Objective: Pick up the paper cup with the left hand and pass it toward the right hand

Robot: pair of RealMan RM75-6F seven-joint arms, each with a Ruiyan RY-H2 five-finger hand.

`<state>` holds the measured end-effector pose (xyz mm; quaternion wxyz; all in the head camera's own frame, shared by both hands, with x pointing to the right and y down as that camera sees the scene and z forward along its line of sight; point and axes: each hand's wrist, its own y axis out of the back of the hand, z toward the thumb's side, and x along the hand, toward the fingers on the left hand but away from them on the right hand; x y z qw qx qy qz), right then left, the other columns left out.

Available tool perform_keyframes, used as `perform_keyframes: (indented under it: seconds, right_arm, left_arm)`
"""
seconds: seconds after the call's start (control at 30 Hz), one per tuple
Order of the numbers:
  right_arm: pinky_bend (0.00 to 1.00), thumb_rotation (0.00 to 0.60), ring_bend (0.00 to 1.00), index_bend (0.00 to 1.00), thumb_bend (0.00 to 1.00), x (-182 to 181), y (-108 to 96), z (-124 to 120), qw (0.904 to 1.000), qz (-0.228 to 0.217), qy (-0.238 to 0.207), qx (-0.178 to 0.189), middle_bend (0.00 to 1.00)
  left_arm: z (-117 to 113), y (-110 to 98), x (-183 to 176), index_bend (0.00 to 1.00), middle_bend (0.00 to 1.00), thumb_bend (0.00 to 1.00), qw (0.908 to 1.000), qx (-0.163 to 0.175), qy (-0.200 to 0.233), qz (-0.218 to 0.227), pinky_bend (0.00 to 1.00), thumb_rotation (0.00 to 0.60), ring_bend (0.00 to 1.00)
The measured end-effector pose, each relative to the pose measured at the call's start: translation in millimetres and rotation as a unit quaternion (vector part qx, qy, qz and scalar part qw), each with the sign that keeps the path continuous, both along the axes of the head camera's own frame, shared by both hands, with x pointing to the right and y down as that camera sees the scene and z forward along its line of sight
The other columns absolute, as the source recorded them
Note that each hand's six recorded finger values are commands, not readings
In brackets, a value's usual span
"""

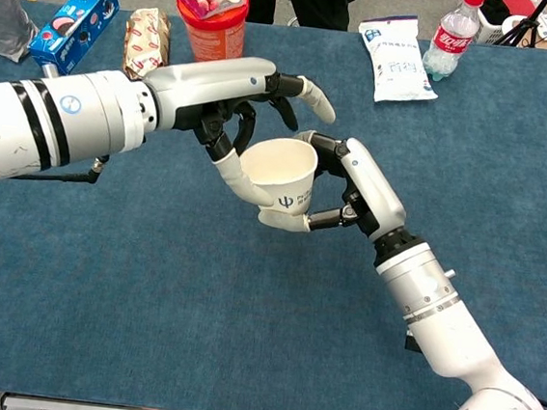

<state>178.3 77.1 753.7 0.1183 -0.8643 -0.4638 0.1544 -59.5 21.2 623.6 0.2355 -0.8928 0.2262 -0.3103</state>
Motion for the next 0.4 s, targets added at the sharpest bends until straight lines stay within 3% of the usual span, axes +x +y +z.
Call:
perform_keyframes:
  seconds: [0.17,0.4]
  right_arm:
    - [0.53,0.600,0.56,0.51,0.00,0.2,0.3,0.0,1.0000,0.000,0.000,-0.001,0.52]
    - [0.53,0.600,0.56,0.51,0.00,1.3,-2.2,-1.7,1.0000,-0.002,0.002,0.000,0.52]
  left_arm:
    - [2.1,-1.0,-2.1,0.17,0.04,0.00,1.0000,0.002,-0.004,-0.003,0.33,0.600,0.04]
    - [1.8,-5.1,-2.1,0.17,0.04,0.00,1.0000,0.002,-0.001,-0.009,0.31,0.600,0.04]
